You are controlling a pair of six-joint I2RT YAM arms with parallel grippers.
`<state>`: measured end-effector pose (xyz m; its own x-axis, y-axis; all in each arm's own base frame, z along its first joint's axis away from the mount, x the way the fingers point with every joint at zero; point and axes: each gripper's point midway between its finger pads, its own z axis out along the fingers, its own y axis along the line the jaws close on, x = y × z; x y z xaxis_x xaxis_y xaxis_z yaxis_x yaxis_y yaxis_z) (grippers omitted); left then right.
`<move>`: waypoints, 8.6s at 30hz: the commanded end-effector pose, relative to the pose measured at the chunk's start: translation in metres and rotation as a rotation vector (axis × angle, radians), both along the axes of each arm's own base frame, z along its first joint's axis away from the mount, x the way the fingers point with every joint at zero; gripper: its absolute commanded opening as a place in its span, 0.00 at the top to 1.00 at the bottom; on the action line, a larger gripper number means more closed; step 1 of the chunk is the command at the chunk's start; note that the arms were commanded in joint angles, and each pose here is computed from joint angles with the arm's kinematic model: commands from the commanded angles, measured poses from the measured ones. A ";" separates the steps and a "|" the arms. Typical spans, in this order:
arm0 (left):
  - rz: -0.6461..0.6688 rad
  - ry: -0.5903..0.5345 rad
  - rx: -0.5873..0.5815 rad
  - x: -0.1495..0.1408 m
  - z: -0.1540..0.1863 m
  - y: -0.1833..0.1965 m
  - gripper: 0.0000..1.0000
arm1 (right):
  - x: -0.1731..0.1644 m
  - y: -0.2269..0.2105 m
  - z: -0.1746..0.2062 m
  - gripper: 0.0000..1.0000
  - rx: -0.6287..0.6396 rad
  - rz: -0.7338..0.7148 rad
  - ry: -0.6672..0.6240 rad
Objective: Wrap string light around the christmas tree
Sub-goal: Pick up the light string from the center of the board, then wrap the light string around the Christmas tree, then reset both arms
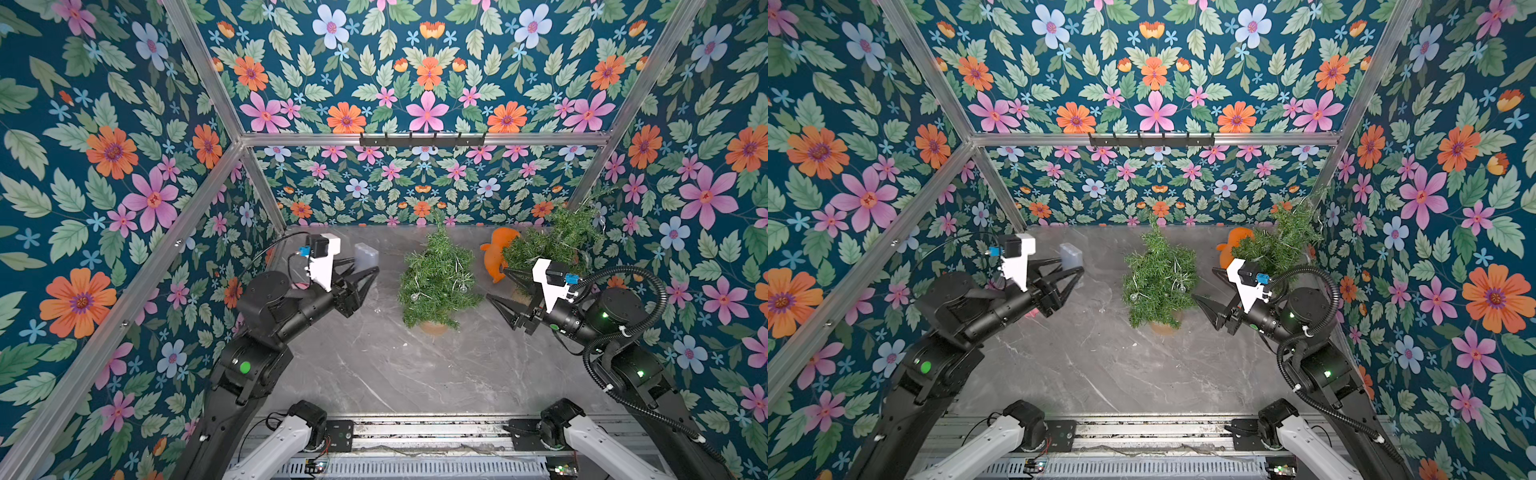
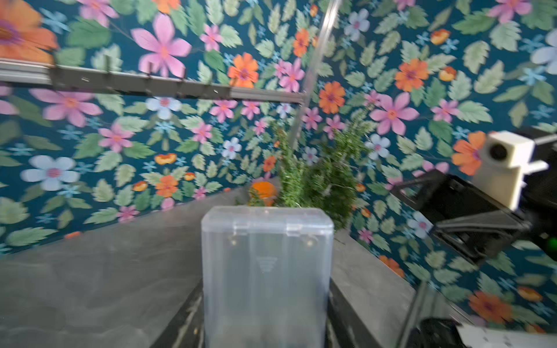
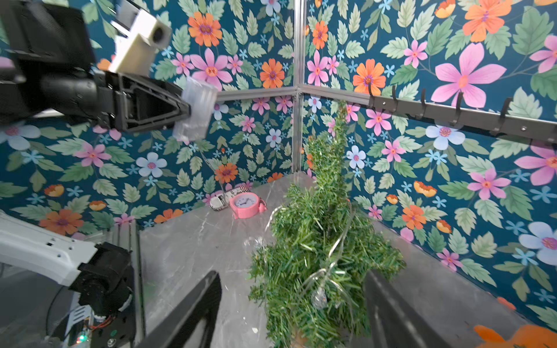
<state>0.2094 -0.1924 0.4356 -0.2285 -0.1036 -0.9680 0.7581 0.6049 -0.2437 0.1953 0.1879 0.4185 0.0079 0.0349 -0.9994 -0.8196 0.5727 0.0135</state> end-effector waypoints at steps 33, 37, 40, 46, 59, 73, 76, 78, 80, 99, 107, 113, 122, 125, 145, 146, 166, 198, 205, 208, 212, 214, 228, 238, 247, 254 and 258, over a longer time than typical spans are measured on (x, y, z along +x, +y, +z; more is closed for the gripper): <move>-0.232 -0.259 0.365 -0.029 -0.048 -0.133 1.00 | 0.010 0.079 -0.004 0.49 0.168 -0.023 0.585; -0.226 -0.281 0.379 -0.031 -0.046 -0.134 1.00 | 0.010 0.087 -0.012 0.49 0.128 -0.022 0.605; -0.213 -0.302 0.394 -0.031 -0.046 -0.134 1.00 | 0.010 0.092 -0.016 0.52 0.110 -0.017 0.612; -0.188 -0.345 0.412 -0.032 -0.039 -0.132 1.00 | 0.007 0.102 -0.012 0.78 0.104 0.027 0.608; -0.164 -0.375 0.288 -0.042 0.002 -0.121 0.81 | -0.020 0.111 0.069 1.00 0.278 0.253 0.361; -0.216 -0.428 0.097 -0.069 0.038 -0.103 0.03 | -0.044 0.081 0.105 1.00 0.323 0.267 0.224; -0.218 -0.447 0.055 -0.074 0.046 -0.097 0.00 | -0.047 0.070 0.104 1.00 0.322 0.240 0.207; -0.204 -0.462 0.028 -0.075 0.051 -0.091 0.00 | -0.044 0.063 0.096 1.00 0.310 0.195 0.206; -0.186 -0.469 0.015 -0.075 0.053 -0.087 0.00 | -0.040 0.056 0.086 1.00 0.295 0.148 0.219; 0.200 -0.354 0.067 -0.015 0.029 -0.056 0.03 | 0.009 -0.002 -0.010 1.00 0.108 -0.320 0.275; 0.380 -0.308 0.101 0.009 0.028 -0.040 0.11 | 0.033 -0.008 0.017 1.00 0.162 -0.340 0.293; 0.487 -0.258 0.066 0.022 0.026 -0.023 0.17 | 0.049 -0.010 0.023 1.00 0.162 -0.371 0.300; 0.512 -0.105 0.042 0.076 0.003 -0.018 0.15 | 0.088 -0.019 0.020 1.00 0.213 -0.389 0.386; 0.479 -0.075 -0.035 0.095 0.002 -0.011 0.16 | 0.100 -0.012 0.021 1.00 0.224 -0.345 0.387; 0.477 -0.024 -0.055 0.149 -0.020 -0.016 0.14 | 0.185 0.039 0.003 1.00 0.270 -0.151 0.415; 0.474 -0.022 -0.056 0.150 -0.022 -0.016 0.14 | 0.187 0.042 0.002 1.00 0.274 -0.137 0.422; 0.411 0.040 -0.042 0.168 -0.057 -0.025 0.13 | 0.213 0.078 -0.031 0.80 0.309 -0.006 0.529; 0.536 0.048 -0.007 0.165 -0.078 0.005 0.08 | 0.248 0.064 -0.049 0.01 0.187 -0.211 0.515; 0.600 0.016 -0.002 0.160 -0.075 0.021 0.01 | 0.243 0.049 -0.018 0.01 0.164 -0.278 0.422; 0.631 -0.002 -0.010 0.156 -0.069 0.030 0.01 | 0.232 0.039 0.008 0.01 0.168 -0.297 0.366; 0.718 -0.040 0.000 0.145 -0.052 0.053 0.01 | 0.199 0.019 0.047 0.01 0.167 -0.324 0.241; 0.767 -0.066 0.002 0.136 -0.044 0.067 0.00 | 0.176 0.006 0.064 0.01 0.171 -0.341 0.169; 1.028 -0.106 0.025 0.099 -0.111 0.134 0.01 | 0.049 -0.054 -0.030 0.01 0.086 -0.386 -0.088; 1.258 -0.112 0.185 0.093 -0.197 0.172 0.01 | 0.077 -0.102 -0.167 0.01 -0.022 -0.712 0.046; 1.298 -0.156 0.402 0.099 -0.243 0.189 0.00 | 0.104 -0.127 -0.236 0.01 -0.147 -0.891 0.098; 1.299 -0.042 0.403 0.112 -0.287 0.224 0.01 | 0.124 -0.154 -0.271 0.01 -0.139 -0.978 0.171; 1.231 -0.006 0.376 0.119 -0.298 0.226 0.01 | 0.135 -0.163 -0.282 0.01 -0.144 -1.006 0.181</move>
